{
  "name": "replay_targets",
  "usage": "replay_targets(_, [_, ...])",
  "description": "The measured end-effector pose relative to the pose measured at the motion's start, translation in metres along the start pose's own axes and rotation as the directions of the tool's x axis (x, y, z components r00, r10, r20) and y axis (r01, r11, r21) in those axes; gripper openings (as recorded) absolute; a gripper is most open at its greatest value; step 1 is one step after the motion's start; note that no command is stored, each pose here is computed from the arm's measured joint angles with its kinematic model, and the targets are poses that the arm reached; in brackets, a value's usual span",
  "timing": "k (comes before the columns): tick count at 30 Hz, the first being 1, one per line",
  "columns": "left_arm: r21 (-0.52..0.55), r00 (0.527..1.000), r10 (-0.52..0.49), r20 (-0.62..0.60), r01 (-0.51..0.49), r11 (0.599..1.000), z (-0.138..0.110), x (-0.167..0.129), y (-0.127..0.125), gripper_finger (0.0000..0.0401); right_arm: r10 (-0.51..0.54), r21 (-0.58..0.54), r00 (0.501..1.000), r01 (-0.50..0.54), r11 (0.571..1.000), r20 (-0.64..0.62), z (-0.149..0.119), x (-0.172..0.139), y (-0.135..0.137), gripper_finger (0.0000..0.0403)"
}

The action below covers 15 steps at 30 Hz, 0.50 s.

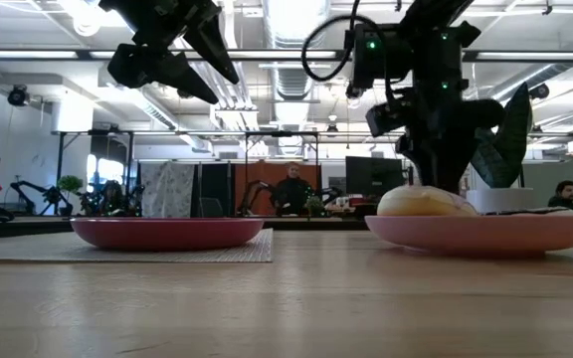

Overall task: Pick & Place donuts
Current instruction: Put the small white donut on the dark pink plate

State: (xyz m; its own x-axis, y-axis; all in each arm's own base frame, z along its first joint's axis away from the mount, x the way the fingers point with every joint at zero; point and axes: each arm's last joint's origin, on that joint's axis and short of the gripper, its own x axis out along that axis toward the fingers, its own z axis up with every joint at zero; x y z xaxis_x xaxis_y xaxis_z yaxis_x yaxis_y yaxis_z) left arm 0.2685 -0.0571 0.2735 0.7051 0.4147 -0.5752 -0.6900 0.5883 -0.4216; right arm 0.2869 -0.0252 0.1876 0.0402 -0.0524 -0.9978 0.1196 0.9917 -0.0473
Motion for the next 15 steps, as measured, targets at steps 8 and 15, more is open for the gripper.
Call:
replay_targets(8, [0.005,1.0,-0.006,-0.005,0.006,1.0,0.001,-0.001,0.0,0.0168,-0.026,0.0,0.997,0.026,1.0,0.069,-0.008,-0.027,-0.002,0.0229])
replay_targets(15, [0.006,0.99,0.016,-0.137,-0.015,1.0,0.018,0.015,0.017,0.0168,-0.03,0.177,0.972,-0.012,0.984,0.232,-0.029,-0.069,-0.011,0.023])
